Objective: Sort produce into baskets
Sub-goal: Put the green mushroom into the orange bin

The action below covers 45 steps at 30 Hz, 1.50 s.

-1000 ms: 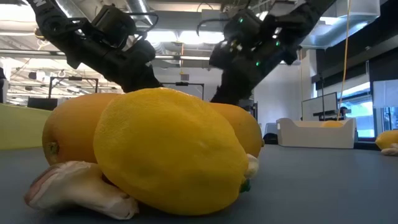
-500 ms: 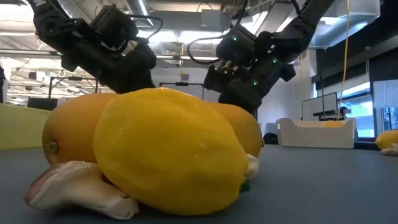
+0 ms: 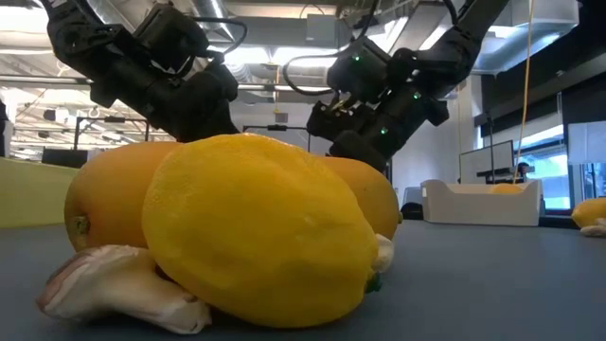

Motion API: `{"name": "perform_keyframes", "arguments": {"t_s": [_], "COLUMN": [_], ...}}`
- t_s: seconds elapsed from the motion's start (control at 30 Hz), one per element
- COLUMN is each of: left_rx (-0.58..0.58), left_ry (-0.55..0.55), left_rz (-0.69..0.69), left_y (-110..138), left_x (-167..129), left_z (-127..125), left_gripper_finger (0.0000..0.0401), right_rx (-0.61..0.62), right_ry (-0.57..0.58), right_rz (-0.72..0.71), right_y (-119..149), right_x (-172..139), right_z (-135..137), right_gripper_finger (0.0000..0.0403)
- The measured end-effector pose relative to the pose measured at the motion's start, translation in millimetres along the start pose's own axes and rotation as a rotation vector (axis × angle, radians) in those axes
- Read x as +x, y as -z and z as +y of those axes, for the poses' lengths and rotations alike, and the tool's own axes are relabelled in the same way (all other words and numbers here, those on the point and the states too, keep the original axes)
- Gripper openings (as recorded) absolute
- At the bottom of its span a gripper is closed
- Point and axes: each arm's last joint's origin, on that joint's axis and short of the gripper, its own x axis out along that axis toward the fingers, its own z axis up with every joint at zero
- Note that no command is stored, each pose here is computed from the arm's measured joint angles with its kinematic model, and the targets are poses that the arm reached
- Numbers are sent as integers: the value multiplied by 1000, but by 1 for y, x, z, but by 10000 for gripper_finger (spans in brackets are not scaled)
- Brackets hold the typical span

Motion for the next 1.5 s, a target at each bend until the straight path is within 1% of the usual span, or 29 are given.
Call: {"name": "perform_keyframes", "arguments": {"t_s": [0.17, 0.4, 0.57, 0.67, 0.77, 0.9, 1.07, 1.13, 1.3, 1.5], "left_rx": [5, 6, 29, 64, 107, 163, 234, 242, 262, 263], "left_ry": [-1, 1, 19, 37, 55, 61, -4, -18, -27, 26], "left_rz": [-1, -1, -5, -14, -38, -55, -57, -62, -70, -62], "left_y": [0, 0, 1, 1, -1, -1, -1, -1, -3, -2], "left_x": [0, 0, -1, -1, -2, -2, -2, -2, -2, -2], "left_z": [0, 0, -6, -10, -14, -17, -17, -15, -14, -16], "left_gripper_finger": [237, 237, 237, 237, 237, 237, 237, 237, 237, 237], "right_rx": [-1, -2, -6, -5, -7, 13, 21, 25, 21, 27], "right_ry": [-3, -3, 10, 10, 9, 5, -2, 0, -44, -49], "right_rz": [-14, -10, -22, -73, -114, -156, -161, -166, -206, -266], "right_y": [2, 1, -5, -16, -24, -29, -30, -31, -34, -40], "right_x": [7, 4, -8, -22, -31, -35, -35, -35, -36, -37], "right_z": [0, 0, 1, 2, 2, 3, 3, 3, 4, 5], "right_gripper_finger": [118, 66, 22, 6, 5, 12, 11, 12, 12, 12]}}
